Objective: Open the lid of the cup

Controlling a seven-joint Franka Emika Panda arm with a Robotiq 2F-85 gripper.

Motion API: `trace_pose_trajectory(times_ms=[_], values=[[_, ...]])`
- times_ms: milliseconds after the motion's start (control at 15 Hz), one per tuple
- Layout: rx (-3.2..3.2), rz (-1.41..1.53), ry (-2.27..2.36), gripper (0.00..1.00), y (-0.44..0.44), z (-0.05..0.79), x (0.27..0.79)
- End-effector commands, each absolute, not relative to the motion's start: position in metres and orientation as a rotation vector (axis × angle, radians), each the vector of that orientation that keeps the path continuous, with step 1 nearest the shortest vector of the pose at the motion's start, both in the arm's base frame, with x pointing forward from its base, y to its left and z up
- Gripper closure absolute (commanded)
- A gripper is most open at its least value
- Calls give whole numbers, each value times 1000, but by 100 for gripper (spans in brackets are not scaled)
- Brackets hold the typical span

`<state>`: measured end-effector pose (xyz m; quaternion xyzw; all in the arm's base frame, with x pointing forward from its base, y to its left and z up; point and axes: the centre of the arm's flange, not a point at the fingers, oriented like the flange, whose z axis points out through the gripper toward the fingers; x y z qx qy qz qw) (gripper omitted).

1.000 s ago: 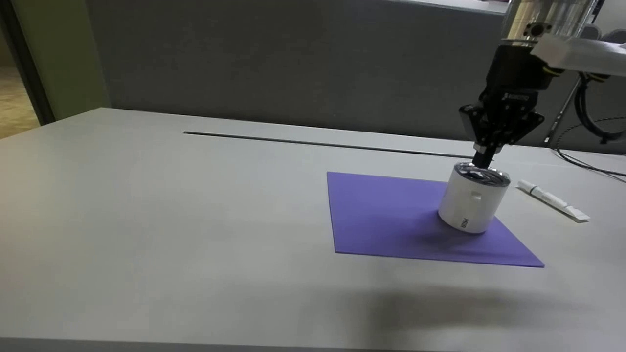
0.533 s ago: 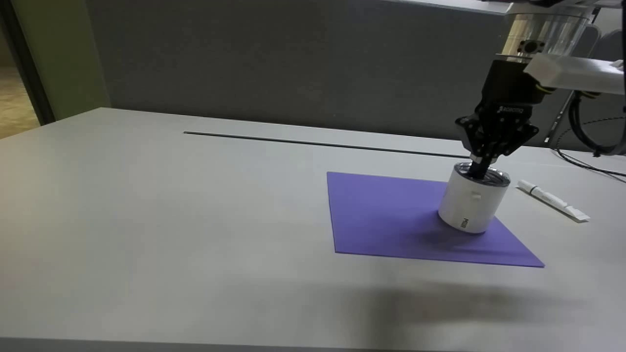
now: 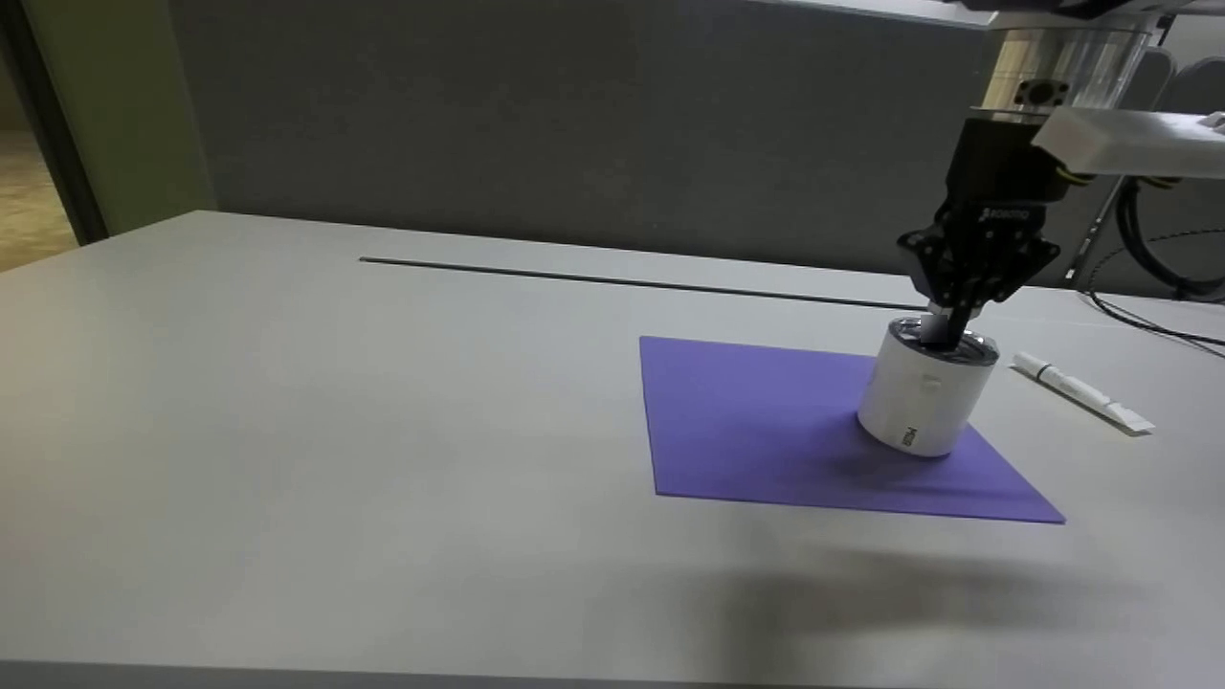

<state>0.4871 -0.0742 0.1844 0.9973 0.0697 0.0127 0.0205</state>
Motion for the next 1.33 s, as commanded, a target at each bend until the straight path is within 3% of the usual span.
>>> trace_pose_trajectory(times_ms=[0, 333, 667, 733, 800, 1267], values=[[3060, 37, 183, 100, -79, 177, 486], [3102, 61, 150, 100, -77, 187, 493], [3198, 143, 100, 100, -73, 264, 517], [3212, 141, 128, 75, -73, 282, 519], [3205, 93, 135, 74, -74, 296, 520], [3116, -87, 189, 27, -99, 359, 514]])
